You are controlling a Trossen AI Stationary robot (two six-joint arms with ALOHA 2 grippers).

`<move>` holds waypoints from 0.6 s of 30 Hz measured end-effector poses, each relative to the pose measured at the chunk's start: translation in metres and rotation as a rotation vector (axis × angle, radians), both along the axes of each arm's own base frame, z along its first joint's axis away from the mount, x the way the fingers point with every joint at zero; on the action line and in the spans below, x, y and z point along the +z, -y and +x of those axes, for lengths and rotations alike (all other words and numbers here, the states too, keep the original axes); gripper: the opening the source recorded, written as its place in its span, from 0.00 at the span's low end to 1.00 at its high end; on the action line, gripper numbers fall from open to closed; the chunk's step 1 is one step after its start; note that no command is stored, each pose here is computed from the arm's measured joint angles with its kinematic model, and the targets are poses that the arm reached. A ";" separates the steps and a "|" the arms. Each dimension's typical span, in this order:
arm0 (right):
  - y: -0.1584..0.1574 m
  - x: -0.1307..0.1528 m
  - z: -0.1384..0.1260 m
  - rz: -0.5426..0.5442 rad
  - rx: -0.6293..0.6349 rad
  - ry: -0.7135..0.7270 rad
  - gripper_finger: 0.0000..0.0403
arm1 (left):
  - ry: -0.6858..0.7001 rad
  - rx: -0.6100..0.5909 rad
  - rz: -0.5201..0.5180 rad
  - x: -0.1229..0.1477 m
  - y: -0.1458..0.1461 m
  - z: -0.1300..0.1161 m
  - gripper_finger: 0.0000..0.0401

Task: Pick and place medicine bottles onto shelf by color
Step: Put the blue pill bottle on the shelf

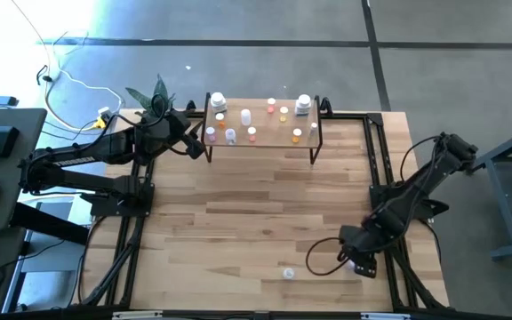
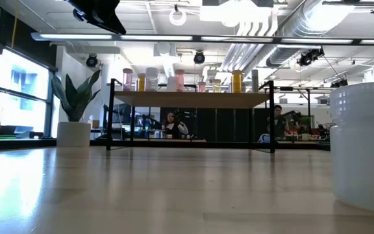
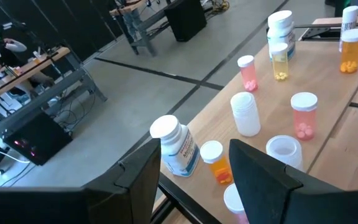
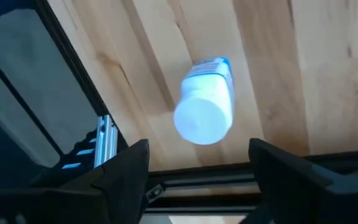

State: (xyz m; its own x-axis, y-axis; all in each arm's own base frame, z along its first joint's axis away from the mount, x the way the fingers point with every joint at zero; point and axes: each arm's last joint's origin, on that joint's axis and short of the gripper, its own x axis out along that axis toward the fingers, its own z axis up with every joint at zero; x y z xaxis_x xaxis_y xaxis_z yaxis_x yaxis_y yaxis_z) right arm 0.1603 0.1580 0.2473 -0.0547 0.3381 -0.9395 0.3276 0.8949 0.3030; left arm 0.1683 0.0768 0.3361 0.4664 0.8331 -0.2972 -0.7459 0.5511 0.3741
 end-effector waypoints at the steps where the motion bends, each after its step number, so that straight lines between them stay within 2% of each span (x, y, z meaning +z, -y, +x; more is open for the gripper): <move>1: -0.002 -0.002 -0.001 0.003 0.004 0.004 0.66 | 0.000 0.000 0.000 0.000 0.000 0.000 0.45; 8: -0.008 -0.012 -0.008 -0.066 -0.021 0.054 0.66 | 0.000 0.000 0.000 0.000 0.000 0.000 0.45; 12: -0.011 -0.012 -0.009 -0.070 -0.027 0.071 0.66 | 0.000 0.000 0.000 0.000 0.000 0.000 0.45; 18: -0.020 -0.022 -0.009 -0.093 -0.010 0.046 0.66 | -0.001 -0.001 0.000 0.000 0.000 0.000 0.45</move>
